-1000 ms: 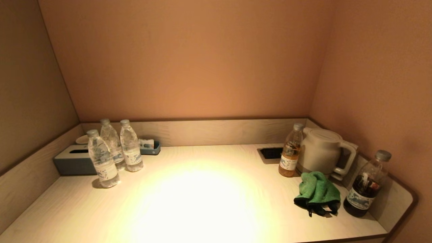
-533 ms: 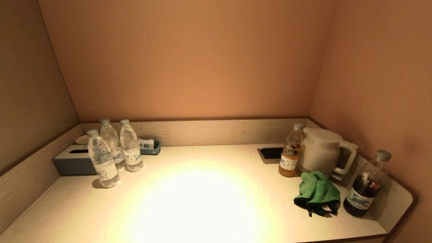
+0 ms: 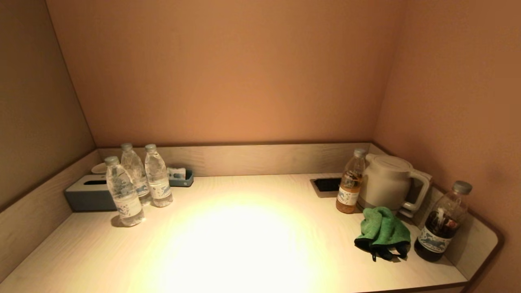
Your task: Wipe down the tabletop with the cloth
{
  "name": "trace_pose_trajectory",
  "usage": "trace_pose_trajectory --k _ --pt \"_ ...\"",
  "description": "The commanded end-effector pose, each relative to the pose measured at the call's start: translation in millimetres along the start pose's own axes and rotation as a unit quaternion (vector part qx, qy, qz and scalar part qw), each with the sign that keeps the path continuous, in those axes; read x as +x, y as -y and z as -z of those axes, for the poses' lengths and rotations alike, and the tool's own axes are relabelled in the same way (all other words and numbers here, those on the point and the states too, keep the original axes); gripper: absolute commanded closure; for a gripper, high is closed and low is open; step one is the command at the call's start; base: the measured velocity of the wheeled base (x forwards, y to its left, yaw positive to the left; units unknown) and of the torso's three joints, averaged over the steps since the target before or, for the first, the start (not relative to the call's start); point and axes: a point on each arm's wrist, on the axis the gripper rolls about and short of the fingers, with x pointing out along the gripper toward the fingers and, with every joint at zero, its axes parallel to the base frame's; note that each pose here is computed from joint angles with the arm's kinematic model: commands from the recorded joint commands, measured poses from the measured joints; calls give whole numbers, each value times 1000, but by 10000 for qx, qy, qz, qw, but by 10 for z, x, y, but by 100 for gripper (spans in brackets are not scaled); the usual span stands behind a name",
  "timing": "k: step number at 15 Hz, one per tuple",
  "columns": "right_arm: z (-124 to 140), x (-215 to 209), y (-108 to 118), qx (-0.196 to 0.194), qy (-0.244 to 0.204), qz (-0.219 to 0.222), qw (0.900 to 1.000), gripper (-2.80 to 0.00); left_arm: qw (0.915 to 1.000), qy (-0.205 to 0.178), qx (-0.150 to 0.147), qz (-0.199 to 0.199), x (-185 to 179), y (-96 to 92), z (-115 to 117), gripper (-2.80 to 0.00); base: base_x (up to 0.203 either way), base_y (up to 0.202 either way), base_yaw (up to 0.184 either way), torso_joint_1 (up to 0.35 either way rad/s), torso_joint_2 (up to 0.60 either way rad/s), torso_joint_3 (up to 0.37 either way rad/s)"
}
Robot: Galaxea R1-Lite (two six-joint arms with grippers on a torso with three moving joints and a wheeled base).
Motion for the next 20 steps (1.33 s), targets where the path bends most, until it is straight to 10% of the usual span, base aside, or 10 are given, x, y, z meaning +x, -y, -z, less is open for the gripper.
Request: trace_pose_trajectory --k 1,20 --pt "-1 1 0 0 -5 -4 10000 0 10000 -2 -1 -1 0 0 -1 0 0 0 0 0 0 0" --pt "-1 1 0 33 -5 -7 10000 0 10000 -2 1 1 0 0 -1 0 0 0 0 0 0 0"
